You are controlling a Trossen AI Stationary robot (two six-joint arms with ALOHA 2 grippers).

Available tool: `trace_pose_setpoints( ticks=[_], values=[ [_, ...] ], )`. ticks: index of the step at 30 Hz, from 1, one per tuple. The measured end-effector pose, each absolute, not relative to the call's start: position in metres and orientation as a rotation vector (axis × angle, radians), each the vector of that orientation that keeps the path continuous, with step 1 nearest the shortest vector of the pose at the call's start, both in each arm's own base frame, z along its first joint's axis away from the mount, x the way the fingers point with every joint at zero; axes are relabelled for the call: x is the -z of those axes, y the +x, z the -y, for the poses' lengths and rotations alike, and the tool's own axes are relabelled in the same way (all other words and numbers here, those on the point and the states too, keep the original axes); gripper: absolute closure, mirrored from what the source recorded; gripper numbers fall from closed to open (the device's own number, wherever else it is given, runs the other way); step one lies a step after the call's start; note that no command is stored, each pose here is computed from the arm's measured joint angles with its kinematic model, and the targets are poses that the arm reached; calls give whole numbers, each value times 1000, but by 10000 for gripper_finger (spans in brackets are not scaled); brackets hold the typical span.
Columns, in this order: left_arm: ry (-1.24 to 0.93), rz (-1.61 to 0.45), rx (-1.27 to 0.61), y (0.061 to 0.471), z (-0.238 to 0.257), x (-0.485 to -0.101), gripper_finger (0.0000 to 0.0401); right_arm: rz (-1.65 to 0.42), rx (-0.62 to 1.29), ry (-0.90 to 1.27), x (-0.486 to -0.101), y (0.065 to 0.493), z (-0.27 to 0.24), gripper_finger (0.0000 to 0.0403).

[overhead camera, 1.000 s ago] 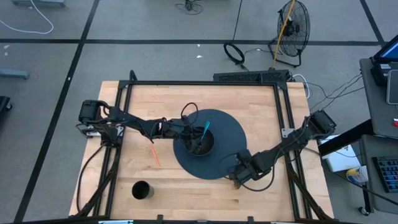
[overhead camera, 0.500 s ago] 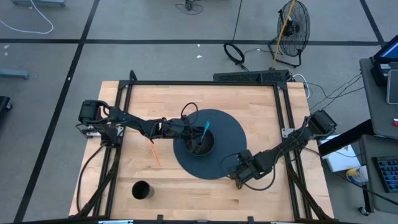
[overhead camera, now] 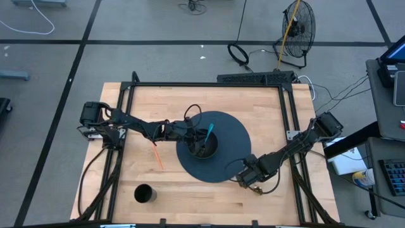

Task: Pick & Place Utensil
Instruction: Put the gold spoon into the black bowl on the blue table placemat

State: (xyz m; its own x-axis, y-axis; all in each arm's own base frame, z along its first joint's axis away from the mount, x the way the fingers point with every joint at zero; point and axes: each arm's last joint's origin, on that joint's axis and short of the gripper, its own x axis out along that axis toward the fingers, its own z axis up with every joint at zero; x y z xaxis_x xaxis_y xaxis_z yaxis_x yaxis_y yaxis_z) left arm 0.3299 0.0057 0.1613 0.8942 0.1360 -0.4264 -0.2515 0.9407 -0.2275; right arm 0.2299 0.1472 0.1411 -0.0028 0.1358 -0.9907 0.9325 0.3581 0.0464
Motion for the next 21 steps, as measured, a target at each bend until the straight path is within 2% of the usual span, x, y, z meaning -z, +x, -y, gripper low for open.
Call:
trace_pose_setpoints(
  ticks=[12, 21],
  values=[
    [-283, -420, -202, 330, -5, -161, 338, -1628, 896, 888, -141, 212, -143, 398],
    [-284, -419, -202, 330, -5, -161, 339, -1568, 853, 731, -141, 203, -152, 401]
  ],
)
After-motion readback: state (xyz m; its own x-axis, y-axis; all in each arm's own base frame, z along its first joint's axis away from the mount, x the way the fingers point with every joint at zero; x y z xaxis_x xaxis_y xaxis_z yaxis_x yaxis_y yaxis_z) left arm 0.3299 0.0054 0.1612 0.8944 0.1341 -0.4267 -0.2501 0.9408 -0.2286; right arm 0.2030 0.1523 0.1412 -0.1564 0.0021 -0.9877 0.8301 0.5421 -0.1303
